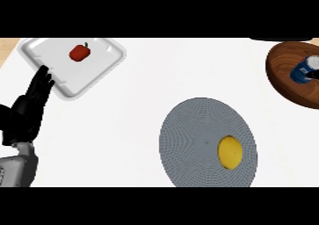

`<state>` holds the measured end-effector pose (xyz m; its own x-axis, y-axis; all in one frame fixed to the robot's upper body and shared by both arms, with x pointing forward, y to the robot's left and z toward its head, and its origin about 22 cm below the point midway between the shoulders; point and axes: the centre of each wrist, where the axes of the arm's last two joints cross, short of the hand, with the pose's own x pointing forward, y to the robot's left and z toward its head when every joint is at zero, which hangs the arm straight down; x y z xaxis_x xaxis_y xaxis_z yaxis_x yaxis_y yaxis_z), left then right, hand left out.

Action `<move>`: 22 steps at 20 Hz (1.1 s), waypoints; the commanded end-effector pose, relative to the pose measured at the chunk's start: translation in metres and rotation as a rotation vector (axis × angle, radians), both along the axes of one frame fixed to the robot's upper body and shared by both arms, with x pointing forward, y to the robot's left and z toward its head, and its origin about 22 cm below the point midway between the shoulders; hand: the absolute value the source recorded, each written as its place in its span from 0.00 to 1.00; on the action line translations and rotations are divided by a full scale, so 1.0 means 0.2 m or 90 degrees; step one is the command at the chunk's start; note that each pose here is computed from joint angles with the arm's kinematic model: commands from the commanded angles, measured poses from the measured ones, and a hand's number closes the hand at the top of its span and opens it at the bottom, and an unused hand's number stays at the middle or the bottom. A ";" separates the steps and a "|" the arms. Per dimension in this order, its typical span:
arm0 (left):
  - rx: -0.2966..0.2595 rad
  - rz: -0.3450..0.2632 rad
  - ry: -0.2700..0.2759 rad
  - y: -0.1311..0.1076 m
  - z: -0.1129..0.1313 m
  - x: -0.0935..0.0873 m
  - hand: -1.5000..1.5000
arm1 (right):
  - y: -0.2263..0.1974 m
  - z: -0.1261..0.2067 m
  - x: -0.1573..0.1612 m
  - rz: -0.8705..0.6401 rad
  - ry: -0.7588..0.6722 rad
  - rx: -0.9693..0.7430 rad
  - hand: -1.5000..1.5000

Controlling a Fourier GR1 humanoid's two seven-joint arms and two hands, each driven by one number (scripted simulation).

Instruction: Pick the can from the placemat and place it in the bowl

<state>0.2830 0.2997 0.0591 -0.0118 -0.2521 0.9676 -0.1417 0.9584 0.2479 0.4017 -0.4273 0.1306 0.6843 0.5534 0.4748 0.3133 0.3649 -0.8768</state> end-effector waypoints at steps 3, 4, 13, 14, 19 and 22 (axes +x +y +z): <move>0.002 0.006 0.004 -0.07 -0.02 -0.02 0.50 | -0.14 -0.04 -0.09 0.023 -0.147 0.076 0.00; -0.002 -0.001 0.000 0.06 0.00 -0.02 0.50 | -0.07 -0.03 -0.04 0.006 -0.197 0.110 0.00; -0.004 0.031 0.003 0.08 -0.02 -0.05 0.50 | -0.37 0.02 -0.30 -0.031 -0.517 0.251 0.00; 0.005 0.025 0.008 0.08 -0.03 -0.03 0.50 | -0.42 -0.02 -0.36 -0.035 -0.520 0.261 0.00; 0.005 0.026 0.010 0.11 -0.03 -0.11 0.50 | -0.57 -0.07 -0.64 -0.041 -0.474 0.276 0.00; 0.005 0.033 0.012 0.11 0.04 -0.09 0.50 | -0.70 -0.03 -0.86 -0.017 -0.502 0.278 0.00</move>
